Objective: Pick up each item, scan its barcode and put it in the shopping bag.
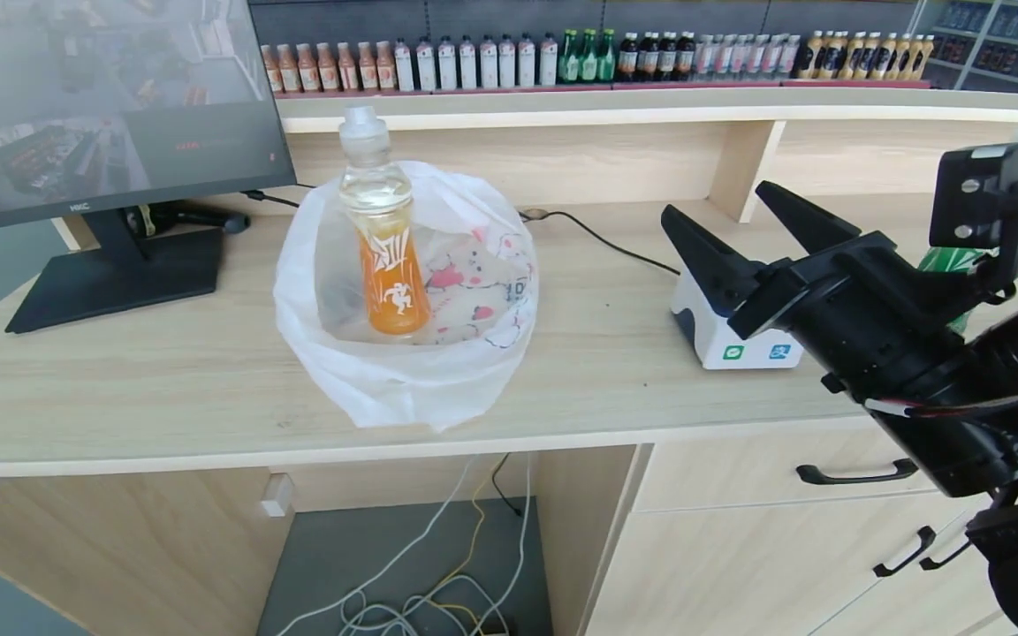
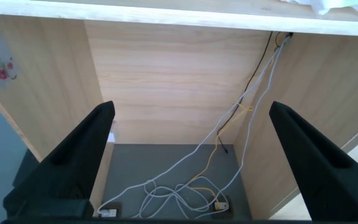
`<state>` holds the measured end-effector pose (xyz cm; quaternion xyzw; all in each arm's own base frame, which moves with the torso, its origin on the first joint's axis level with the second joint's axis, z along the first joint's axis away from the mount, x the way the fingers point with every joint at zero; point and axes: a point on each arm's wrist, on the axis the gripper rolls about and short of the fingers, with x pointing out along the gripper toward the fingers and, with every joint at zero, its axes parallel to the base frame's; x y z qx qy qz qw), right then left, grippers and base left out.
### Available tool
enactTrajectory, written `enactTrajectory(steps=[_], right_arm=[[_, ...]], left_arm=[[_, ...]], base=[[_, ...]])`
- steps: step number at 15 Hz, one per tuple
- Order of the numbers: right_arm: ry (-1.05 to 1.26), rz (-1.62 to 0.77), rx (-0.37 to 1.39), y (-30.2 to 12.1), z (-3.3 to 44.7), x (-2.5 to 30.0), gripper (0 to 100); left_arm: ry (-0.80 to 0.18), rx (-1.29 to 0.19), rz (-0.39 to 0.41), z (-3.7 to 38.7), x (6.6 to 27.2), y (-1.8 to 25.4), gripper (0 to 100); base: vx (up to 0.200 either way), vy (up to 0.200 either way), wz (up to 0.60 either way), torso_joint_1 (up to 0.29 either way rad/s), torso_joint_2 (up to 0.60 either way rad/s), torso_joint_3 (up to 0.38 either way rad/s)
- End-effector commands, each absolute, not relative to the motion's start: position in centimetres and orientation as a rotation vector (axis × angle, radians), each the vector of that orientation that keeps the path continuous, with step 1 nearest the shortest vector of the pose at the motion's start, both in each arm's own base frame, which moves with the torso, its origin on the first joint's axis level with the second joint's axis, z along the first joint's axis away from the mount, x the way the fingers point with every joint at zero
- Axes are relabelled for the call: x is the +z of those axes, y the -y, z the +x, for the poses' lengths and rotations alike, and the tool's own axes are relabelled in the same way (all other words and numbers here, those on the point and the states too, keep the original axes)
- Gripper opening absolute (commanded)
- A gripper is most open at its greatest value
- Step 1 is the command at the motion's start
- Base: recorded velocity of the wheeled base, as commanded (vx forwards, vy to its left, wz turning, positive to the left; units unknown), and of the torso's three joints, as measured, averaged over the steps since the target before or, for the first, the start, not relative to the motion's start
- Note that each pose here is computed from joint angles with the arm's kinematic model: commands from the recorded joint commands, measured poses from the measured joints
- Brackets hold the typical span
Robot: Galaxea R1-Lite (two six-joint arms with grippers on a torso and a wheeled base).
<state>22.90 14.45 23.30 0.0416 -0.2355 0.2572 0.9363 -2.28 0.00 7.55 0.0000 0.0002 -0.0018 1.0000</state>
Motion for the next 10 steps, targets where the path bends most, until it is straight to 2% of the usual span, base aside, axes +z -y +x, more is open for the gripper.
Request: enactTrajectory(steps=[1, 10], right_arm=[[0.481, 0.084, 0.526, -14.37, 22.75, 23.29, 100], [0.463, 0.079, 0.528, -14.29, 22.62, 22.82, 100]], left_arm=[[0.000, -0.003, 0.000, -2.28, 7.55, 0.00, 100], [0.000, -0.003, -0.003, -2.28, 7.55, 0.00, 100]], base=[[0.000, -0.200, 0.00, 0.002, 0.00, 0.002], [0.000, -0.200, 0.00, 0.003, 0.00, -0.001]])
